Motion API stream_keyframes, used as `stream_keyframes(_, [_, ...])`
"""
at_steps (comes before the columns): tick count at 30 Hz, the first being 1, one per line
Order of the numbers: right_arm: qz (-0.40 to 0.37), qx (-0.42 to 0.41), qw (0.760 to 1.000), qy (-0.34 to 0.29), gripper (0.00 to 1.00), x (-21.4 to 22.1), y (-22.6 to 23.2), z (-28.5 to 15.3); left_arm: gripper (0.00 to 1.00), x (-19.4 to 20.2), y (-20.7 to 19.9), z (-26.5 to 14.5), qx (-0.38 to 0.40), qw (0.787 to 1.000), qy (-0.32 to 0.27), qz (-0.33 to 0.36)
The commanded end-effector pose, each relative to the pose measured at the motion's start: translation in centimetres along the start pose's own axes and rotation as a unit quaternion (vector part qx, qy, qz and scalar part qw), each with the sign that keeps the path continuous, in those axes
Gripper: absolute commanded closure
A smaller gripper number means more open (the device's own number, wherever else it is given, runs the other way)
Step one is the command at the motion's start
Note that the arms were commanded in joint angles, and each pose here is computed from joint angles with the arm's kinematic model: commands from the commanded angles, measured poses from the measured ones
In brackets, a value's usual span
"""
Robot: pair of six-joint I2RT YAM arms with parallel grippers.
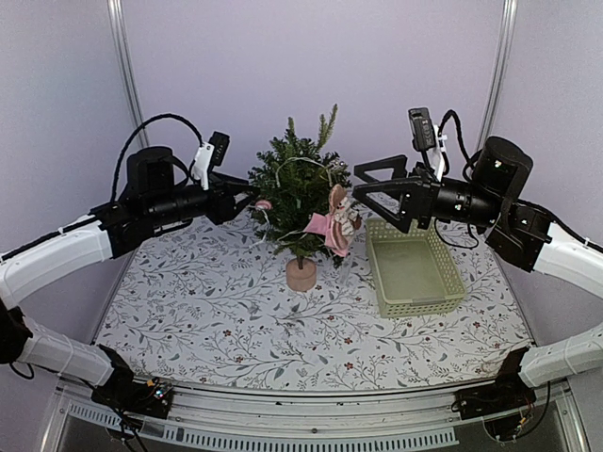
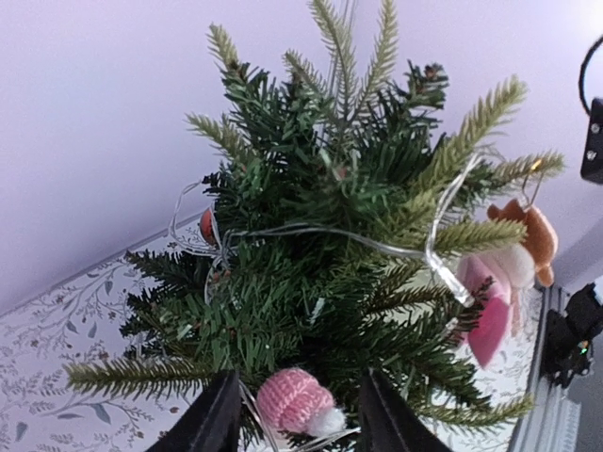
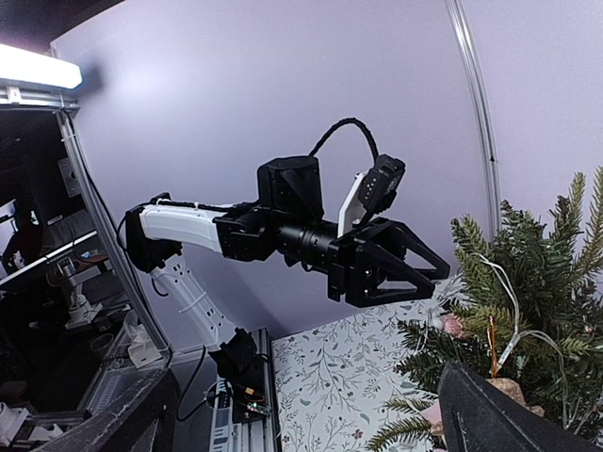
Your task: Decorate the small christmas tree
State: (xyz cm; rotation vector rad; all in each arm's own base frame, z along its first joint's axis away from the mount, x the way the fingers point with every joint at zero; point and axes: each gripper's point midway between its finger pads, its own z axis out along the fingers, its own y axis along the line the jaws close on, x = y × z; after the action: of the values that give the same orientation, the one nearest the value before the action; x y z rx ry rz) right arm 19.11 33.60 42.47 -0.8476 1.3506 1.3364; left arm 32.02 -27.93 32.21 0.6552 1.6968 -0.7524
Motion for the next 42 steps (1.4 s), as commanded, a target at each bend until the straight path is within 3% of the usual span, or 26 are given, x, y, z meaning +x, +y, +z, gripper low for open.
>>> stream_keyframes(1, [-0.014,0.008,1.0,-0.011,0.01,-1.1,0.1,-0.5,0.48,-1.8,-0.1,-1.5,-0.003,1.0,-0.027,0.01])
stream_keyframes(4, [-0.018,0.018,1.0,-0.013,0.01,-1.1,-0.3,-0.7,0.28,-2.9,-0.5,-2.5,-0.004,0.999,-0.045,0.017])
stream_keyframes(6, [-0.022,0.026,0.999,-0.016,0.01,-1.3,-0.6,-1.1,0.02,-3.6,-0.5,-3.4,-0.012,0.998,-0.057,0.027])
stream_keyframes(7, [-0.025,0.031,0.999,-0.017,0.01,-1.3,-0.9,-1.3,0.01,-3.9,-0.4,-3.8,-0.02,0.997,-0.061,0.03])
stream_keyframes(10, [-0.028,0.056,0.998,-0.024,0.01,-1.5,-2.2,-2.5,0.01,-4.7,0.7,-4.9,-0.056,0.996,-0.07,0.028])
stream_keyframes(18, [-0.015,0.158,0.987,-0.028,0.01,0.2,-8.3,-8.0,0.01,-3.2,6.2,-6.8,-0.142,0.989,-0.02,-0.043])
stream_keyframes(22, [0.002,0.216,0.976,-0.026,0.01,2.1,-11.5,-11.4,0.01,-0.3,11.0,-8.5,-0.216,0.969,-0.006,-0.121])
stream_keyframes(27, [0.068,0.276,0.959,-0.006,0.01,7.3,-15.7,-14.9,0.01,5.8,14.0,-9.1,-0.276,0.941,0.033,-0.193])
stream_keyframes(34, [0.126,0.319,0.939,0.017,0.01,14.2,-18.1,-17.1,0.01,12.5,14.6,-9.6,-0.308,0.917,0.077,-0.241])
stream_keyframes(42, [0.166,0.325,0.931,0.026,0.01,18.6,-18.3,-18.1,0.01,15.6,13.9,-9.3,-0.315,0.911,0.076,-0.255])
